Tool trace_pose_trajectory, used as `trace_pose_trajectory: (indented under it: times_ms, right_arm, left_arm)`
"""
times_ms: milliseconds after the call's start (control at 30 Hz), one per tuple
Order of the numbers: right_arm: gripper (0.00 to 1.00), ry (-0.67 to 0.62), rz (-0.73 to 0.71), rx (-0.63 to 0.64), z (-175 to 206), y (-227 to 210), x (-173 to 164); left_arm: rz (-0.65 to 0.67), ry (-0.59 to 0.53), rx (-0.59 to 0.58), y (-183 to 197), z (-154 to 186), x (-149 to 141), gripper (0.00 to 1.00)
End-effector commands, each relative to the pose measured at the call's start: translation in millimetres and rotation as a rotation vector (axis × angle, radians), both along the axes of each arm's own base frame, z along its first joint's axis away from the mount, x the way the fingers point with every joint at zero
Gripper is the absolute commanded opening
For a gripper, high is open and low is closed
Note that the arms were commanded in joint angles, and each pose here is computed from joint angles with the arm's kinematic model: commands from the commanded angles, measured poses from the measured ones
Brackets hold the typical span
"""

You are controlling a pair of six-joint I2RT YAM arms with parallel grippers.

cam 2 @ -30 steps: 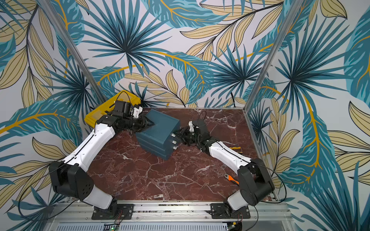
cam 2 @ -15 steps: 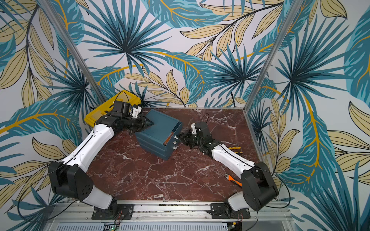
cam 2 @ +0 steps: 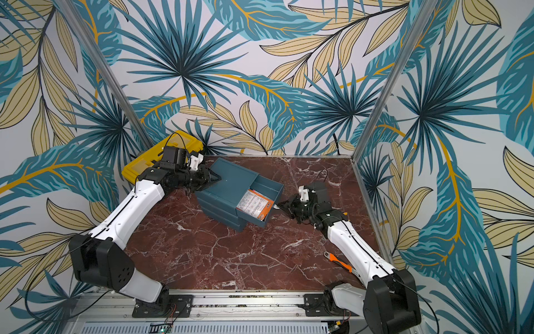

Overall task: Take the seed bags out of the drawer
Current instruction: Open the drawer in the storage box.

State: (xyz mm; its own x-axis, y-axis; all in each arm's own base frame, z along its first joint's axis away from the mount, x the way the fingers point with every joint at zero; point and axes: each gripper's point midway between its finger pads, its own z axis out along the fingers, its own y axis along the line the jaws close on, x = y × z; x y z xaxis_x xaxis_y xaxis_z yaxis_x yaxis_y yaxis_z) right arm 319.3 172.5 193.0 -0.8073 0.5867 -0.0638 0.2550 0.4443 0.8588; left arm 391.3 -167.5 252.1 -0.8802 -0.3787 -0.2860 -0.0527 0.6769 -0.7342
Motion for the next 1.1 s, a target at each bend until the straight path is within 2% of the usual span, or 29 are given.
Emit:
trace_pose_trajectory:
  times_ms: [0,367,567,600,667,800,900,1067]
  right_arm:
    - [0.00,0.079,0.012,-0.036,-19.9,-8.6,-15.3]
    - [0.00,0.089,0.040,-0.064,-24.3,-8.4,-16.5]
    - [0.11,0.082,0.063,-0.126,-25.1,-13.3,-21.1]
    - [0.15,0.081,0.067,-0.135,-25.0,-13.9,-21.3]
    - [0.32,0.077,0.082,-0.147,-24.0,-13.7,-22.2]
    - [0.45,0.073,0.091,-0.193,-23.4,-18.4,-23.5]
    - [0.50,0.087,0.103,-0.270,-24.3,-27.3,-29.2]
    - [0.52,0.041,0.152,-0.558,-12.5,-63.3,-41.5]
  left_arm:
    - [0.070,0.224,0.113,23.6,-64.2,-22.6,0.34]
    - [0.076,0.231,0.114,24.8,-68.8,-25.4,0.33]
    - [0.083,0.231,0.114,25.7,-69.6,-25.4,0.33]
    - [0.083,0.233,0.114,25.4,-70.2,-25.4,0.33]
    - [0.083,0.233,0.110,24.9,-70.6,-25.2,0.33]
    - [0.083,0.236,0.108,24.4,-71.8,-24.7,0.33]
    - [0.086,0.235,0.107,24.7,-72.0,-24.0,0.33]
    - [0.088,0.227,0.106,24.7,-70.1,-22.7,0.33]
